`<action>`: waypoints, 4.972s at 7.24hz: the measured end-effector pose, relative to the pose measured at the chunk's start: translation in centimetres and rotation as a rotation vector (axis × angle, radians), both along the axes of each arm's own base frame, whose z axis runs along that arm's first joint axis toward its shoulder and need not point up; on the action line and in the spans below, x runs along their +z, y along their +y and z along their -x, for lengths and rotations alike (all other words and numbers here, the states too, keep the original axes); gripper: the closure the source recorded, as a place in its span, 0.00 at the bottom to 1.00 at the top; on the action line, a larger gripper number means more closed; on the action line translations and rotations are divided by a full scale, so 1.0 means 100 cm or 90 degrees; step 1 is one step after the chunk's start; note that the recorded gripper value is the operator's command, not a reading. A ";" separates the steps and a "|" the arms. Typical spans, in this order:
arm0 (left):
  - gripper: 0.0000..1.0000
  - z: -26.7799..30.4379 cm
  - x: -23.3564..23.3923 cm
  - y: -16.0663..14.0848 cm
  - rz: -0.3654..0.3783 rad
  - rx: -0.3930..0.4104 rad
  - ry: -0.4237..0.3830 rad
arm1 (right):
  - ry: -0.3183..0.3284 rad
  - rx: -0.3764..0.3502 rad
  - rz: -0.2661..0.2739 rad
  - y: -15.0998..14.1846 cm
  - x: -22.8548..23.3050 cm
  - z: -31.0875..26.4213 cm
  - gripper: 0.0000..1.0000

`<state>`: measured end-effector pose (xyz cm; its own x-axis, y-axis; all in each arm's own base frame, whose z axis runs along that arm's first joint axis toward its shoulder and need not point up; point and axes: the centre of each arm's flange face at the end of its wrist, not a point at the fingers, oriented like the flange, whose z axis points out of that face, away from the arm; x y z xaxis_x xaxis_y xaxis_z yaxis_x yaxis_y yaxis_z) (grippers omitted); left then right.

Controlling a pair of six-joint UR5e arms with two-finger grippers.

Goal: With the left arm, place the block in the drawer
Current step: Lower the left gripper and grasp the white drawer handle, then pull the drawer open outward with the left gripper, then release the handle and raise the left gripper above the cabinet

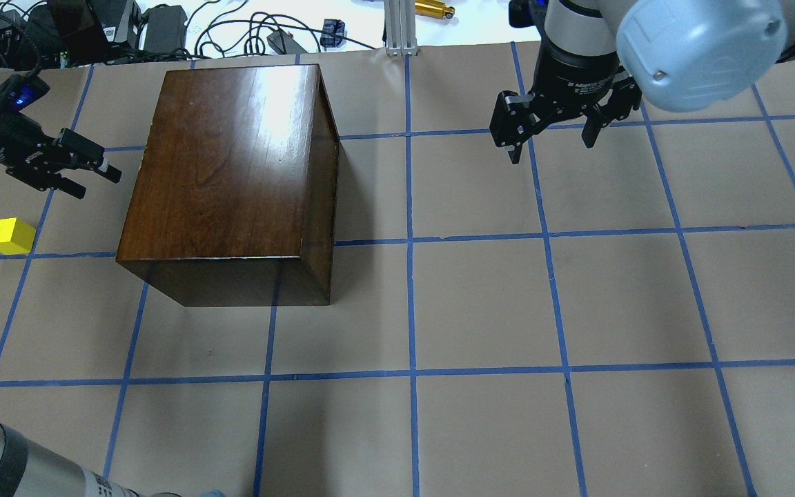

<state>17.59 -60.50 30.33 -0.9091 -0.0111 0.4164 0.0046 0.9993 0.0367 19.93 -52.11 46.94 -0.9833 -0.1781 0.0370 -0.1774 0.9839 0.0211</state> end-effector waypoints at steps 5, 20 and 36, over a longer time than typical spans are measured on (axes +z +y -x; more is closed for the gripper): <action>0.00 0.026 -0.035 -0.023 0.005 -0.033 0.002 | 0.000 0.000 0.000 0.000 0.000 0.000 0.00; 0.00 -0.061 -0.052 -0.003 0.005 0.045 -0.006 | 0.000 0.000 0.000 0.000 0.000 0.000 0.00; 0.00 -0.069 0.105 0.073 0.041 0.069 -0.097 | 0.000 0.001 0.000 0.000 0.000 0.000 0.00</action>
